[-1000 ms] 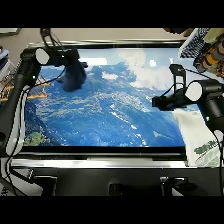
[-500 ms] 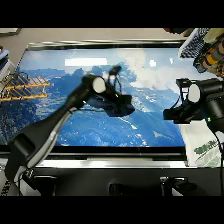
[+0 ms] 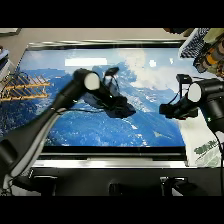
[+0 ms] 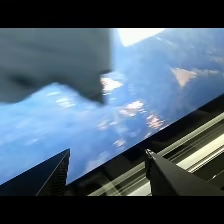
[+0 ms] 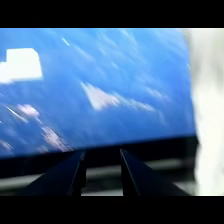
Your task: Fold the clothes and pants, and hang the long-sleeved shirts on hangers.
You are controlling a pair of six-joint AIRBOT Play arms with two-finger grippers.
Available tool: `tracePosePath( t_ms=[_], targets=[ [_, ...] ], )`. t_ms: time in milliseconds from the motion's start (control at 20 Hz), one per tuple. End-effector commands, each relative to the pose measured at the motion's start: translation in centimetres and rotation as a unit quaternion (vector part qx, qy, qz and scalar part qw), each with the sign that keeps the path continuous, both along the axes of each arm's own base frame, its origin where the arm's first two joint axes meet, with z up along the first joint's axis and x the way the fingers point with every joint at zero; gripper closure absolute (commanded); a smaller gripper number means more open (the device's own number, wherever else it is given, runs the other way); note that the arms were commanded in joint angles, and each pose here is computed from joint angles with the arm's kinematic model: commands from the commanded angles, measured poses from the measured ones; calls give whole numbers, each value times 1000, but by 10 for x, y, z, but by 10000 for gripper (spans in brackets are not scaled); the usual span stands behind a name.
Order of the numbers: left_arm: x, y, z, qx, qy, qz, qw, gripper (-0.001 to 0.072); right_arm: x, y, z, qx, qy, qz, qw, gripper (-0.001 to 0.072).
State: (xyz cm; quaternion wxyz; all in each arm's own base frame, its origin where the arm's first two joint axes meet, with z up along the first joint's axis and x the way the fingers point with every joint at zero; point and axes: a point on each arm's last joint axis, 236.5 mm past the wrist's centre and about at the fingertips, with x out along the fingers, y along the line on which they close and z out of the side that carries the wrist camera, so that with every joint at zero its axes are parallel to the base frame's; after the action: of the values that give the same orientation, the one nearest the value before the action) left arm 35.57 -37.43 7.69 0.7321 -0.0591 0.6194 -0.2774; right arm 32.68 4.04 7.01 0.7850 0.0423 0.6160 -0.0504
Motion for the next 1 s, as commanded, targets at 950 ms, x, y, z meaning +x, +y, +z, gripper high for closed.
tracePosePath(
  t_ms=[950],
  targets=[
    [35,192,127,53,-117,174,976,176,122,132,-139,435,43,-26,899,183]
  ],
)
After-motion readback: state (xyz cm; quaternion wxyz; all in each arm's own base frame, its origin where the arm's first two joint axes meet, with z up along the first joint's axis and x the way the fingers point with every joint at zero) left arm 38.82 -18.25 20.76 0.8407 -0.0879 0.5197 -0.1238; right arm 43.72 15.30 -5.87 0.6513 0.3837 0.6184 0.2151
